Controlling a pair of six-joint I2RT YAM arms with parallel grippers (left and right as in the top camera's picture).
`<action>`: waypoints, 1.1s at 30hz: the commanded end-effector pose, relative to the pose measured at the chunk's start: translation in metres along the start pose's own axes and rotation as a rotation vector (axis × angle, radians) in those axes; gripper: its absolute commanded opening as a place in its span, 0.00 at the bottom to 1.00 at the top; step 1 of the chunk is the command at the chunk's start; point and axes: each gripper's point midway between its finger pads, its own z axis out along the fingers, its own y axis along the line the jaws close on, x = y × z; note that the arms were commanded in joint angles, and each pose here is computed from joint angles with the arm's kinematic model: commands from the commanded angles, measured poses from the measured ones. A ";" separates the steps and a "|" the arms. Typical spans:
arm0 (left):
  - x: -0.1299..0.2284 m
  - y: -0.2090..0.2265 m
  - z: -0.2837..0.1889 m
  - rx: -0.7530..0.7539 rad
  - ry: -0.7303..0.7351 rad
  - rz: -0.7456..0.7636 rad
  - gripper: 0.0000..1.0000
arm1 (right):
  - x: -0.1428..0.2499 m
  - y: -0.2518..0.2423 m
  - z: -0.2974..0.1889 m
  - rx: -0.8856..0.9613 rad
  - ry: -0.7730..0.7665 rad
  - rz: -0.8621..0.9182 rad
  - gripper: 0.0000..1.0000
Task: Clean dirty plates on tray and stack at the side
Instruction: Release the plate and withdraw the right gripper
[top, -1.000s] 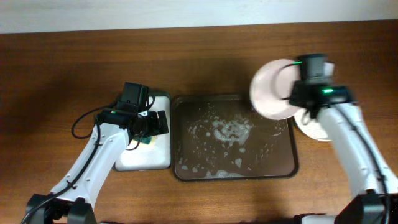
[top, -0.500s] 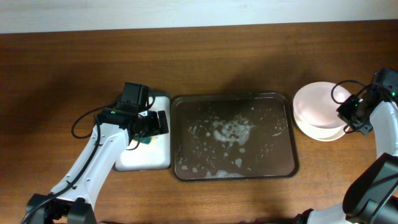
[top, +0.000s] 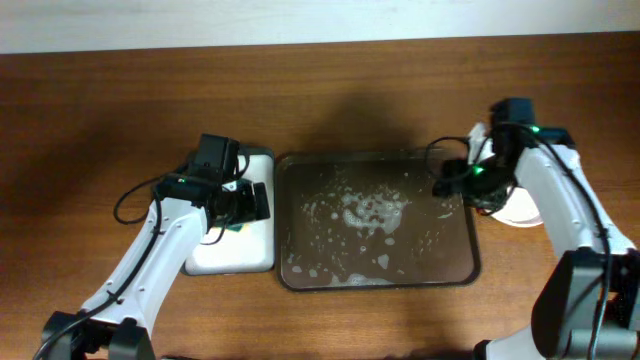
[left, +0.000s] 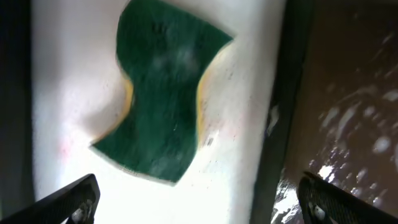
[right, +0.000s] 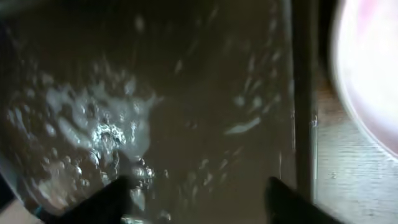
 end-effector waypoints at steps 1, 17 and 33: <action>0.016 0.004 -0.012 -0.001 0.042 0.003 1.00 | 0.005 0.007 -0.014 0.109 -0.019 -0.103 0.99; 0.063 0.043 -0.195 0.151 -0.699 -0.009 0.99 | 0.089 0.043 -0.165 0.023 -0.701 -0.318 0.99; 0.068 0.045 -0.196 0.151 -0.699 -0.009 0.99 | 0.077 0.040 -0.140 0.054 -0.591 -0.304 0.99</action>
